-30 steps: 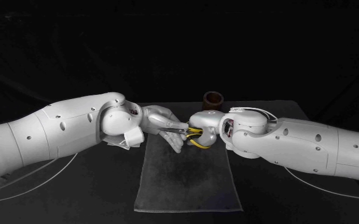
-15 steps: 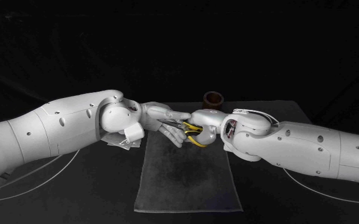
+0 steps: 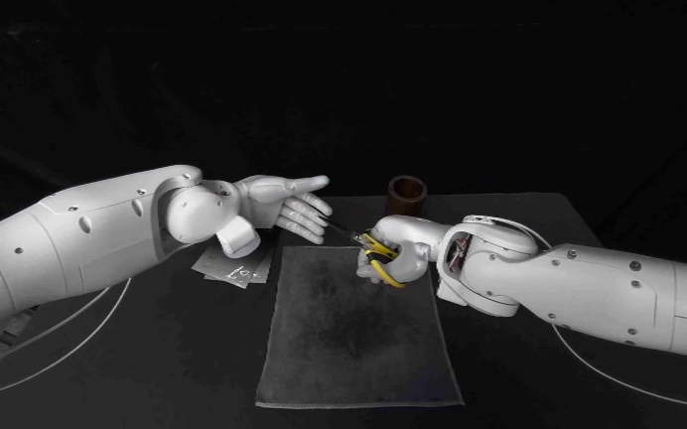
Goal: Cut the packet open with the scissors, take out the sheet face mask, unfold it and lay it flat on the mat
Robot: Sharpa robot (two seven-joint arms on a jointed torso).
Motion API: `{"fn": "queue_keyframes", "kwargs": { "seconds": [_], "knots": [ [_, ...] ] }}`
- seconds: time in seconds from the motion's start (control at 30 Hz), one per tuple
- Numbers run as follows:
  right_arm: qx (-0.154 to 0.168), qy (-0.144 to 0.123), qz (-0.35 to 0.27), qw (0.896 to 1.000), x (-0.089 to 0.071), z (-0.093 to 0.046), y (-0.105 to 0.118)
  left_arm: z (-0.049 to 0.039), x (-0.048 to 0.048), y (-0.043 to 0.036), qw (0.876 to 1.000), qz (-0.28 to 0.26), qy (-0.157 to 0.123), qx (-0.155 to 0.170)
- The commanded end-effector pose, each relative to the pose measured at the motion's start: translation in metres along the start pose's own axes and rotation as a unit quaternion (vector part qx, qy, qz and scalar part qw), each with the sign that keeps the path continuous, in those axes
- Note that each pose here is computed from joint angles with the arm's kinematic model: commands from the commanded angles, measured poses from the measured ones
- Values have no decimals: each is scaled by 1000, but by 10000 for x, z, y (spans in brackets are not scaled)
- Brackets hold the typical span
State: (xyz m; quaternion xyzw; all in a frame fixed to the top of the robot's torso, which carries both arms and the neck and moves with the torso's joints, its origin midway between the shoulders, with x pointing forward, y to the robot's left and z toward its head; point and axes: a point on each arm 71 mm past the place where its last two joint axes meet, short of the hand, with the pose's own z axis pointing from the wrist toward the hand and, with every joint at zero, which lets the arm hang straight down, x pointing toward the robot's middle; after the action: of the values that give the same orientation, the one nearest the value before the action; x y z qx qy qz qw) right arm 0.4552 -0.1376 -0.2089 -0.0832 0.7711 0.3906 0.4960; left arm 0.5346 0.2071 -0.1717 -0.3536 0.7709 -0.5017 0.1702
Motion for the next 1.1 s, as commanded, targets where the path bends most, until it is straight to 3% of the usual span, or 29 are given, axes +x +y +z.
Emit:
{"fn": "queue_keyframes", "kwargs": {
  "seconds": [0.03, 0.2, 0.37, 0.47, 0.5, 0.57, 0.63, 0.87, 0.93, 1.1],
  "knots": [
    [-32, 4, 85, 996, 28, -55, 0, -82, -147, -57, 997, -34, -46, 58],
    [-40, 7, 153, 987, 103, -140, -82, -209, -297, -31, 992, -48, -77, 83],
    [-30, 0, 285, 958, 168, -209, -181, -313, -401, 45, 988, -56, -102, 98],
    [-22, -3, 365, 931, 214, -251, -238, -380, -449, 161, 986, -63, -117, 102],
    [-18, -3, 403, 915, 242, -269, -258, -398, -458, 206, 985, -66, -121, 102],
    [-13, -1, 446, 895, 281, -285, -272, -421, -469, 276, 984, -70, -125, 102],
    [-9, 2, 496, 868, 347, -302, -282, -442, -478, 361, 984, -74, -129, 101],
    [-8, 25, 610, 792, 571, -315, -268, -518, -521, 566, 981, -80, -141, 105],
    [-9, 31, 629, 777, 622, -314, -266, -548, -540, 596, 980, -77, -144, 109],
    [-10, 43, 656, 753, 726, -309, -265, -623, -591, 644, 979, -68, -153, 115]
  ]
}}
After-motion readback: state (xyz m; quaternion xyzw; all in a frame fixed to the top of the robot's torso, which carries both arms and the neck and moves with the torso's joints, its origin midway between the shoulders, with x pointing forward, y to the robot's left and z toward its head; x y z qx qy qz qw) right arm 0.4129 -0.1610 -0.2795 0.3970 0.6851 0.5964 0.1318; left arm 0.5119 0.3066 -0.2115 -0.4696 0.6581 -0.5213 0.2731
